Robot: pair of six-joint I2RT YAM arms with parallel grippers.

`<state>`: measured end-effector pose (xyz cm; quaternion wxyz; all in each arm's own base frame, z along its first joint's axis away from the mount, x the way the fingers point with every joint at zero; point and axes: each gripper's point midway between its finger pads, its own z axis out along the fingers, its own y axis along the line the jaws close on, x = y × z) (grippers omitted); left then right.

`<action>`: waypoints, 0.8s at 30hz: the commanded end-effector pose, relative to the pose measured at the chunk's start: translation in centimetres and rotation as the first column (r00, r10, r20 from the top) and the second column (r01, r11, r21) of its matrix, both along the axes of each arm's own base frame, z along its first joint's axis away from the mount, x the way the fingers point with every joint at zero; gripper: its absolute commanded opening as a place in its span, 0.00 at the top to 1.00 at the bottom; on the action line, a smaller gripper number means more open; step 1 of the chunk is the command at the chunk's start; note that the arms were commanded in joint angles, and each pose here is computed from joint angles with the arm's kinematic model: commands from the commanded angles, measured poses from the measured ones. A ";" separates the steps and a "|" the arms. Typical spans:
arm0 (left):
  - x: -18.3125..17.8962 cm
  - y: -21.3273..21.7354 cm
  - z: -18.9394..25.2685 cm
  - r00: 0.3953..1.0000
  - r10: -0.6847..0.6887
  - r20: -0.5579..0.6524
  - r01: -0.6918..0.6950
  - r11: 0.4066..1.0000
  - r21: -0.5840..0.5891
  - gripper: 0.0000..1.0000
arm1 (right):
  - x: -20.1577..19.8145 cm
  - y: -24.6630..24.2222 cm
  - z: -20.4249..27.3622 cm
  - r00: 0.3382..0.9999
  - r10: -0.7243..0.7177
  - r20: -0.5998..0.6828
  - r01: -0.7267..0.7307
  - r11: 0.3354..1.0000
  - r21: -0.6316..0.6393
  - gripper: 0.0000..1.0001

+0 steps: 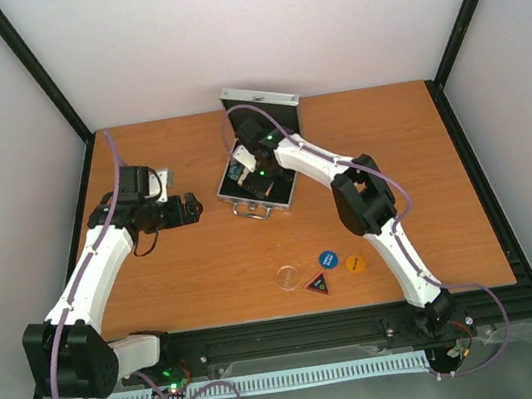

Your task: Pack up texas hold em set

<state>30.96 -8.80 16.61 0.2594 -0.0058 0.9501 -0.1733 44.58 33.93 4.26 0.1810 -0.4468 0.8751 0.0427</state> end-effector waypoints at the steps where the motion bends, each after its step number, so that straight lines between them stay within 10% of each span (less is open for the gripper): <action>1: 0.9 0.2 1.3 0.999 -0.004 0.048 0.003 1.000 0.013 0.00 | -0.5 1.6 5.4 0.999 0.014 0.033 -0.017 0.994 0.108 0.17; 19: 1.0 0.3 2.0 0.998 -0.009 0.061 0.008 1.000 0.018 0.00 | 1.0 3.6 9.6 0.990 -0.139 0.000 0.135 0.958 0.253 0.24; 24: 1.0 0.3 2.2 0.997 -0.010 0.072 0.008 1.000 0.021 0.00 | 1.4 4.1 8.3 0.938 -0.329 -0.110 0.347 0.893 0.288 0.10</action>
